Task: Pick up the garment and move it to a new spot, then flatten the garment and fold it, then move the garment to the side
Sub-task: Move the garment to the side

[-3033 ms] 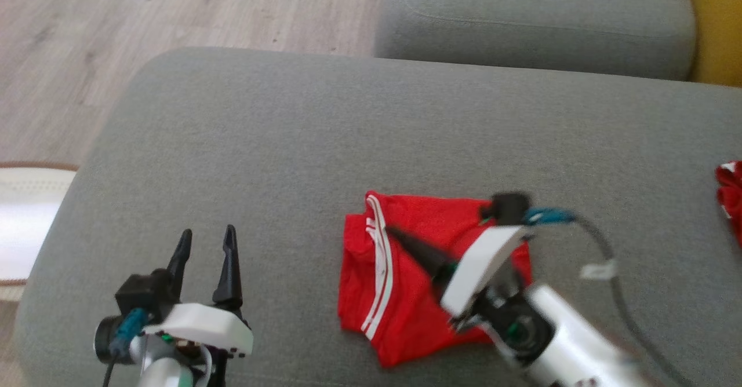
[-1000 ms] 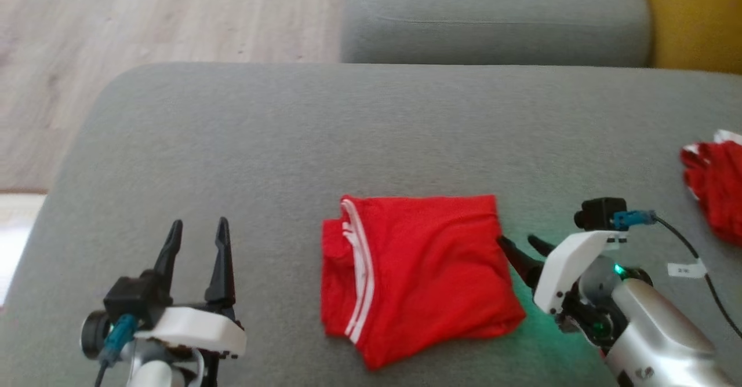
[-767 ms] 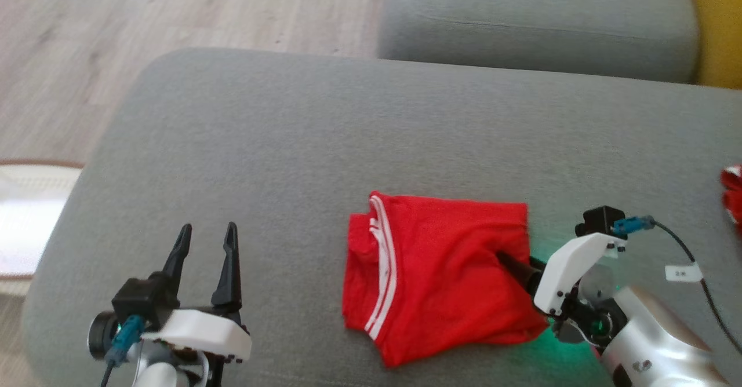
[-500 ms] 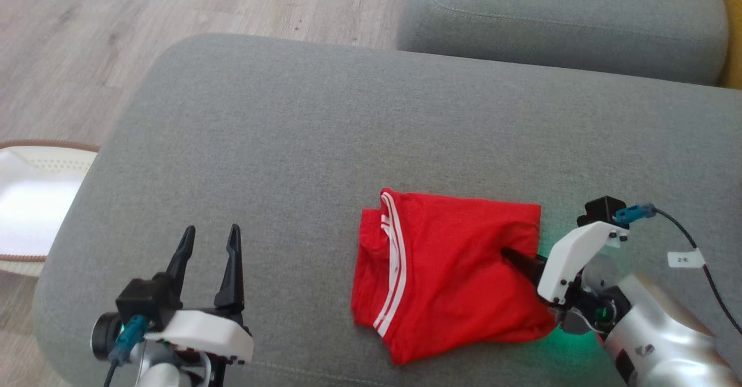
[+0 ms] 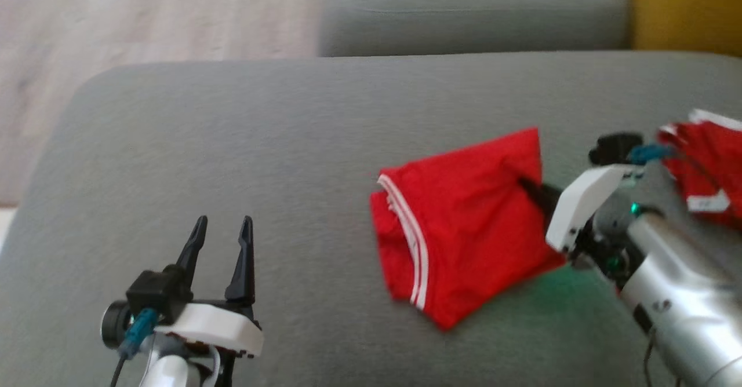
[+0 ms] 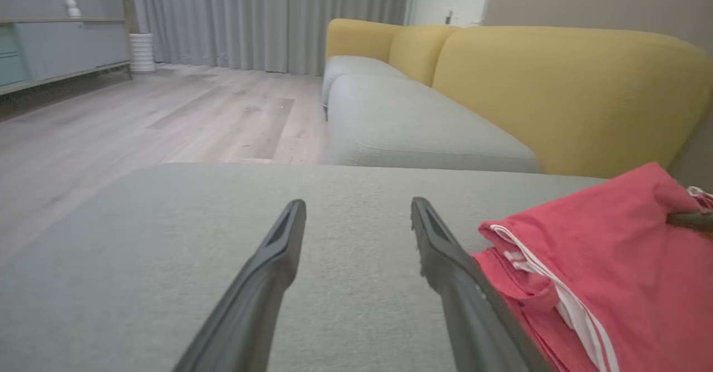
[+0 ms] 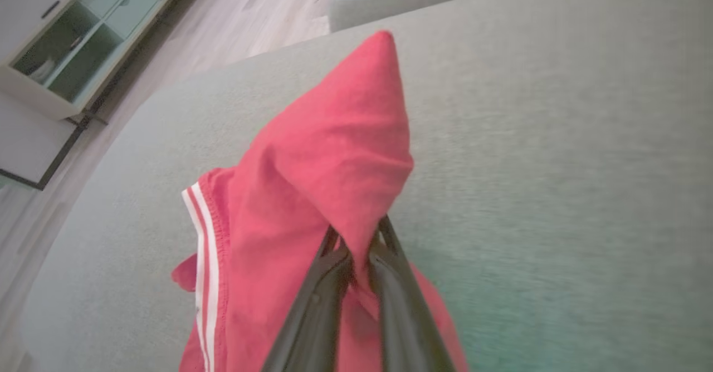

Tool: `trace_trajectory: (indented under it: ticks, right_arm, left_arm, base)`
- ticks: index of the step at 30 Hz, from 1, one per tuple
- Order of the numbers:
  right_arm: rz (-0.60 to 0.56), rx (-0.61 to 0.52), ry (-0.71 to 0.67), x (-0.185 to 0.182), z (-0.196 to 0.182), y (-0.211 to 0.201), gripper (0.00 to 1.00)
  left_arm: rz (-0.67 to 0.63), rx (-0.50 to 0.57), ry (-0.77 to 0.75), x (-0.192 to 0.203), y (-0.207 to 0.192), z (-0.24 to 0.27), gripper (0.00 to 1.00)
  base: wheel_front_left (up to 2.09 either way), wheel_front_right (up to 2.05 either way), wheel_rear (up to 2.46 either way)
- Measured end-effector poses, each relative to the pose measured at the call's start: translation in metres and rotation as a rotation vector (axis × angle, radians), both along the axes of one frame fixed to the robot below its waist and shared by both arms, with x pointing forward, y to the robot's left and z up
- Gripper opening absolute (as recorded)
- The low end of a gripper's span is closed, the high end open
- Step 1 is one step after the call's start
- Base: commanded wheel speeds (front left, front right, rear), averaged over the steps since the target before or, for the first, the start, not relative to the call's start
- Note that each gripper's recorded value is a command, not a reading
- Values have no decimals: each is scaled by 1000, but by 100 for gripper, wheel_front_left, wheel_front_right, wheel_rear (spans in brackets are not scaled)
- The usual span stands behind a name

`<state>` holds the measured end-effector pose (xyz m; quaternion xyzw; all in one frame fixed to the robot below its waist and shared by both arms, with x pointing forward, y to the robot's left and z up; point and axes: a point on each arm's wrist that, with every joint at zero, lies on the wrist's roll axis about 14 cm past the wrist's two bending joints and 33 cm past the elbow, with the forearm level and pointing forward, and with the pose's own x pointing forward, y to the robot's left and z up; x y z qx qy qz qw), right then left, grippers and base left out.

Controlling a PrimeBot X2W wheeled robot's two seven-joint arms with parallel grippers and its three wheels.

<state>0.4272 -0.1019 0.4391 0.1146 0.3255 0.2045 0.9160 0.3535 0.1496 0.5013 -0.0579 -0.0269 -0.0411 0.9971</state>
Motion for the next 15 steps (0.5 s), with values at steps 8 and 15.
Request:
trace_trajectory:
  ticks: [8,15]
  right_arm:
    - [-150,-24,-64,-12,18,-67,0]
    - [-303,-31,-110,-35,28,-124,0]
  left_arm:
    - [-225,-20,-40,33,-78,15,100]
    - [-425,-32,-40,43,-149,15,100]
  base:
    - [0,0,0]
    - [0,0,0]
